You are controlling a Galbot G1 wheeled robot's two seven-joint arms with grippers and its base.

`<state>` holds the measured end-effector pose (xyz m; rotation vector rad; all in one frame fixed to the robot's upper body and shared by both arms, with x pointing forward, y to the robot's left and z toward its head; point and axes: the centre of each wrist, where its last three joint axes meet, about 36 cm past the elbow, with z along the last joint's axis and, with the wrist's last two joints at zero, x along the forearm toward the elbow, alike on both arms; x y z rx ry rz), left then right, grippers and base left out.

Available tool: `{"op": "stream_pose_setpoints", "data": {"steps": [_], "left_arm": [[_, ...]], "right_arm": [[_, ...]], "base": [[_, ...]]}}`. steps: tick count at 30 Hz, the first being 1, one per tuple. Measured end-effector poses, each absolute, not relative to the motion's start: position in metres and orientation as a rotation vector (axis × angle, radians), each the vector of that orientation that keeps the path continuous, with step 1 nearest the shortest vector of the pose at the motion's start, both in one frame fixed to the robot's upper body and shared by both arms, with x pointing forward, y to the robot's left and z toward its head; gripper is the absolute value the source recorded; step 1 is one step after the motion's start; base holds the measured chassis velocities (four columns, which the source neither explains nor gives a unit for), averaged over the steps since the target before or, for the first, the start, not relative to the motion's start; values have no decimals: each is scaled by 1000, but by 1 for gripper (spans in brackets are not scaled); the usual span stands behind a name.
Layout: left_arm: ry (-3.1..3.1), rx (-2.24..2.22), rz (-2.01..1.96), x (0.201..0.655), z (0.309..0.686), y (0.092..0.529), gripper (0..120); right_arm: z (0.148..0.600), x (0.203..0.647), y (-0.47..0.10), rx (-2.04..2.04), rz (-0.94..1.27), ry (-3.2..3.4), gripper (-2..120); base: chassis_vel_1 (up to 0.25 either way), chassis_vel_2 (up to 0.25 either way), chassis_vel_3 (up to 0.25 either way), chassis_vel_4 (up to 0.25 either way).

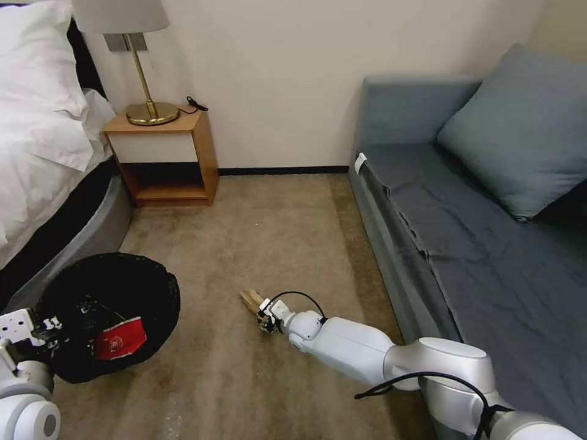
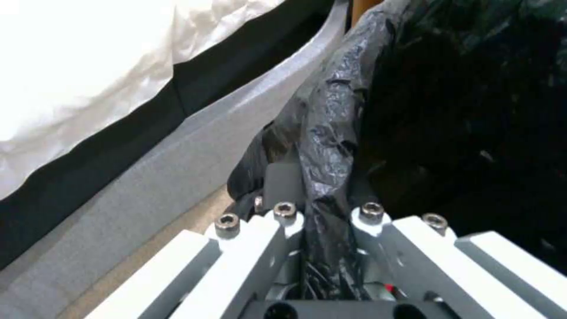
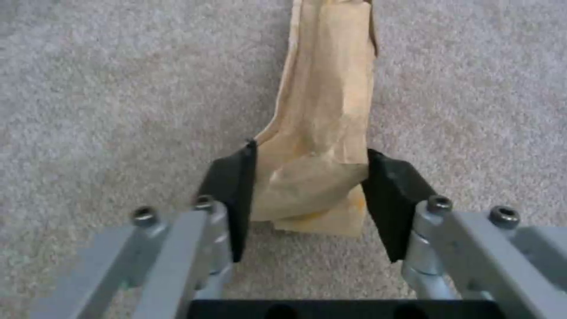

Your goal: Pick up the trash bin, then pick up the garbage on the floor and place it into the trash bin.

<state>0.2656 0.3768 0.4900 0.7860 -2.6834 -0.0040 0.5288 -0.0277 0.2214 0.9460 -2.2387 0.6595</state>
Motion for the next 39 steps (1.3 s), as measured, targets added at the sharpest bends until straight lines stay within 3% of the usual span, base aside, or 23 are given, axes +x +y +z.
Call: {"op": "stream_pose_setpoints", "data": {"steps": [11, 22, 37, 39], "left_arm": [[-2681, 791, -3, 264, 488, 377, 3], [-2680, 798, -5, 263, 488, 379, 3], [-2678, 798, -9, 268, 485, 382, 3], [-2675, 798, -8, 269, 484, 384, 3]], "right_arm": [[216, 528, -30, 983, 706, -2246, 1], [227, 531, -32, 990, 712, -2275, 0], [302, 580, -58, 864, 859, -2501, 0], [332, 593, -65, 828, 842, -2594, 0]], "base": [[0, 0, 0, 0], [0, 0, 0, 0], [0, 0, 0, 0], [0, 0, 0, 0]]}}
